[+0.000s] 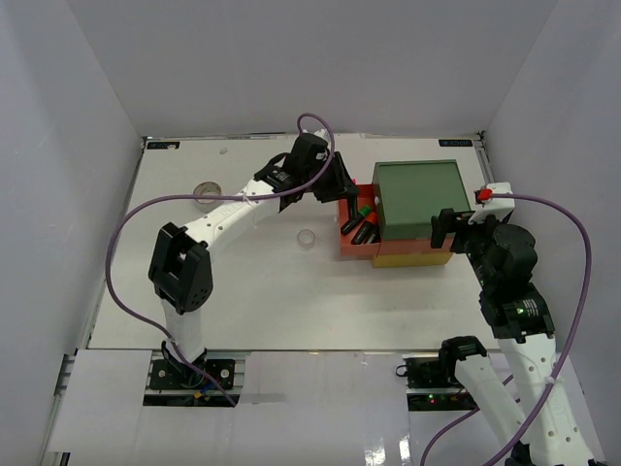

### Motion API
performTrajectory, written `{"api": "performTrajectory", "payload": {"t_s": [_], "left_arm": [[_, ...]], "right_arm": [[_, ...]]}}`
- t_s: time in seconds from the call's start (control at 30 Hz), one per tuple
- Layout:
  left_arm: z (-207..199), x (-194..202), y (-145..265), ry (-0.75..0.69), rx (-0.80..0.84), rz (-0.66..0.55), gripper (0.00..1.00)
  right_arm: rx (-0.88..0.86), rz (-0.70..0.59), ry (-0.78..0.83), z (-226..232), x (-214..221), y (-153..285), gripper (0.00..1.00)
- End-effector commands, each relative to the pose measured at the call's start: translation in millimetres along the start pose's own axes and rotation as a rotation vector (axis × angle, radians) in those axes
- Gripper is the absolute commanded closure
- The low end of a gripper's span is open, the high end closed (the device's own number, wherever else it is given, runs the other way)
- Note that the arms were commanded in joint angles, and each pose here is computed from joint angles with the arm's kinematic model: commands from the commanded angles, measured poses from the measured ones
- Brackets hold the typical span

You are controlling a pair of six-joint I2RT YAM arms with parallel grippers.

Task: Sort the stationery into containers
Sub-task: Pick up the pen from the center of the board, then place the pen in the drawer, then close the drawer in the storage box.

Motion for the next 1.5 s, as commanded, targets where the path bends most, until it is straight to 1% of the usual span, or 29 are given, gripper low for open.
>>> {"api": "performTrajectory", "payload": {"t_s": [0.0, 0.03, 0.1, 0.13, 0.2, 0.27, 0.3, 0.37, 0.47, 0.53, 0.6, 0.63, 0.67, 0.73, 0.77, 0.8, 0.87, 0.9, 0.93, 0.97, 1.0, 1.1, 1.3, 1.47], "left_arm": [[0.4, 0.4, -5.6, 0.023, 0.0, 0.0, 0.52], [0.6, -0.8, -6.3, 0.024, 0.001, -0.004, 0.45], [0.9, -1.1, -8.0, 0.019, 0.002, -0.005, 0.38], [-2.1, -1.5, -7.5, 0.011, 0.009, -0.008, 0.31], [-2.5, -2.2, -7.7, -0.001, 0.011, -0.01, 0.24], [-4.3, -1.9, -6.4, -0.014, 0.018, -0.009, 0.17], [-4.8, -2.7, -5.3, -0.025, 0.019, -0.012, 0.16], [-6.8, -6.4, 2.2, -0.049, 0.023, -0.031, 0.16], [-6.7, -14.8, 18.5, -0.117, 0.019, -0.078, 0.15], [0.9, -22.2, 30.6, -0.169, 0.012, -0.099, 0.15], [15.7, -32.3, 38.8, -0.195, -0.003, -0.11, 0.15], [17.6, -36.9, 49.4, -0.203, 0.003, -0.125, 0.15], [33.3, -34.3, 49.6, -0.208, -0.01, -0.117, 0.15], [48.6, -38.3, 58.9, -0.251, 0.03, -0.104, 0.16], [58.9, -33.6, 64.0, -0.265, 0.061, -0.104, 0.16], [64.5, -32.0, 69.2, -0.271, 0.109, -0.076, 0.16], [69.8, -30.9, 72.9, -0.326, 0.164, -0.087, 0.16], [84.7, -19.9, 68.8, -0.336, 0.161, -0.051, 0.16], [85.6, -13.4, 68.4, -0.363, 0.19, -0.022, 0.16], [89.7, -11.9, 65.2, -0.413, 0.196, -0.017, 0.16], [97.5, -6.8, 59.8, -0.425, 0.191, 0.006, 0.16], [106.2, -3.3, 49.1, -0.491, 0.206, 0.027, 0.16], [111.1, 0.1, 21.9, -0.55, 0.269, 0.081, 0.17], [97.3, -5.4, 5.4, -0.591, 0.317, 0.079, 0.16]], "right_arm": [[0.001, -0.062, -0.003, -3.3, -25.3, 7.1, 0.1], [0.004, -0.061, -0.003, -3.8, -25.8, 7.6, 0.1], [0.008, -0.059, -0.003, -4.9, -26.5, 7.8, 0.1], [0.008, -0.057, -0.003, -4.8, -26.6, 7.7, 0.1], [0.0, -0.047, -0.002, -3.8, -26.9, 5.3, 0.1], [-0.023, -0.004, 0.001, -0.1, -21.8, -0.8, 0.09], [-0.027, 0.001, 0.001, 0.0, -24.0, -1.9, 0.09], [-0.031, 0.03, 0.003, 0.6, -22.7, -9.2, 0.09], [-0.019, 0.037, 0.004, -3.3, -35.2, -19.0, 0.09], [-0.015, 0.061, -0.018, -3.5, -37.0, -29.5, 0.09], [-0.01, 0.062, -0.033, -5.7, -44.8, -36.1, 0.09], [-0.019, 0.084, -0.04, -4.3, -42.5, -44.4, 0.09], [-0.024, 0.09, -0.047, -3.9, -43.6, -48.2, 0.09], [-0.025, 0.105, -0.061, -5.5, -44.8, -57.3, 0.09], [-0.019, 0.114, -0.062, -7.5, -44.0, -60.8, 0.09], [-0.009, 0.122, -0.07, -13.1, -42.7, -64.4, 0.09], [-0.025, 0.147, -0.094, -17.1, -37.9, -75.0, 0.09], [-0.053, 0.152, -0.126, -22.3, -34.8, -77.6, 0.09], [-0.073, 0.169, -0.149, -23.3, -29.2, -82.3, 0.09], [-0.065, 0.176, -0.183, -31.7, -25.2, -83.7, 0.08], [-0.067, 0.172, -0.205, -39.5, -23.7, -83.7, 0.07], [-0.044, 0.182, -0.214, -49.5, -19.0, -86.0, 0.07], [-0.086, 0.227, -0.257, -46.6, -3.6, -94.6, 0.07], [-0.102, 0.272, -0.295, -44.2, 12.3, -99.8, 0.07]]}}
Point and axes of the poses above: each gripper's point midway between its finger pads, its own y axis back along the fingers, its own z axis along the line the jaws close on, x = y × z, the point moved 2 cm from there along y, back along the fingers, and after that the axes turned 11 degrees about y, right-handed, at the moved point
